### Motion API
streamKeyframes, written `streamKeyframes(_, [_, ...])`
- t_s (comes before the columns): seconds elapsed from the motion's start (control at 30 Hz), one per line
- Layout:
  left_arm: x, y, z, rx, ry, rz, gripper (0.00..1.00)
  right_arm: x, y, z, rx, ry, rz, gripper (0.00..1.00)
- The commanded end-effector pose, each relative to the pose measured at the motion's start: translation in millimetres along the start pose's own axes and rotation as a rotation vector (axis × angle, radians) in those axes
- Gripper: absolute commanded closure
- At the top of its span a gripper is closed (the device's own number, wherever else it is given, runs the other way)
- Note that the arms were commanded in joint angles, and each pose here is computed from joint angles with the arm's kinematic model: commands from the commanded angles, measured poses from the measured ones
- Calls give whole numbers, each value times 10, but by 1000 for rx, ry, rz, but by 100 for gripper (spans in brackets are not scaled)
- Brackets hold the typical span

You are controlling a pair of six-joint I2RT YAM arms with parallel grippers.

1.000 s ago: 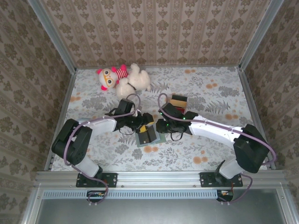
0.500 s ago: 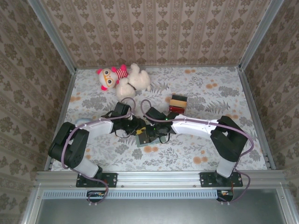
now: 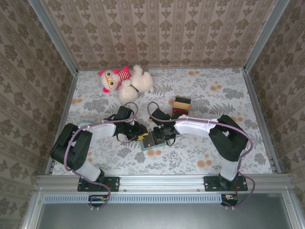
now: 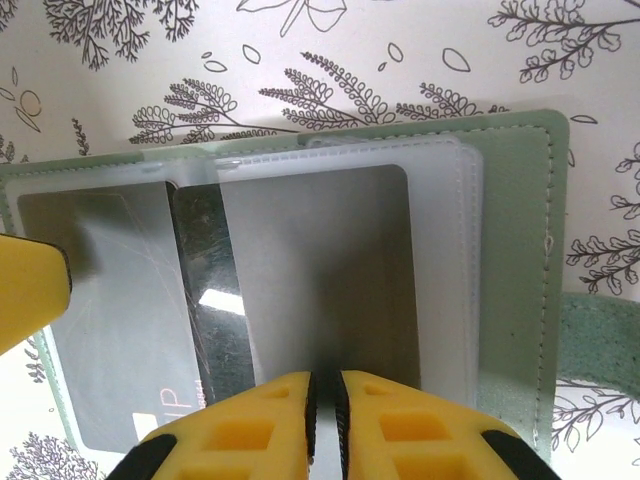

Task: Take the credit cards out of the card holder

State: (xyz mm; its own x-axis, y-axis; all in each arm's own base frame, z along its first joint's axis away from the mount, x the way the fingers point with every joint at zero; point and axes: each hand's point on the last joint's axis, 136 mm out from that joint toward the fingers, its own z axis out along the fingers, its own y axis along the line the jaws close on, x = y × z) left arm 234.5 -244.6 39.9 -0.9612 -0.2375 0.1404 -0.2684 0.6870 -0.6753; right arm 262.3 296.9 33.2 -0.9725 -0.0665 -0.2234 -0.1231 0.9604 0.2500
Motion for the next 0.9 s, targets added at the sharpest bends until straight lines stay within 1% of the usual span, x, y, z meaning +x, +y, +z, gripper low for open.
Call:
streamKeyframes(0.0, [15, 10, -1, 2, 12, 24, 71, -53, -6, -159, -14, -40, 16, 80])
streamKeyframes(0.1, [9, -117, -15, 49, 9, 49, 71, -104, 36, -259, -44, -67, 20, 77])
streamKeyframes(0.2, [62, -221, -9, 92, 35, 66, 69, -128, 18, -315, -58, -84, 33, 75])
streamKeyframes(0.37, [85, -273, 53, 114, 51, 71, 69, -86, -22, -262, -61, -60, 44, 75])
streamKeyframes(0.67, [113, -206, 175, 85, 73, 45, 73, 23, -109, -52, -16, 9, 67, 81])
streamKeyframes(0.87, [117, -152, 182, 65, 68, 41, 74, 66, -220, 60, 32, 35, 82, 84])
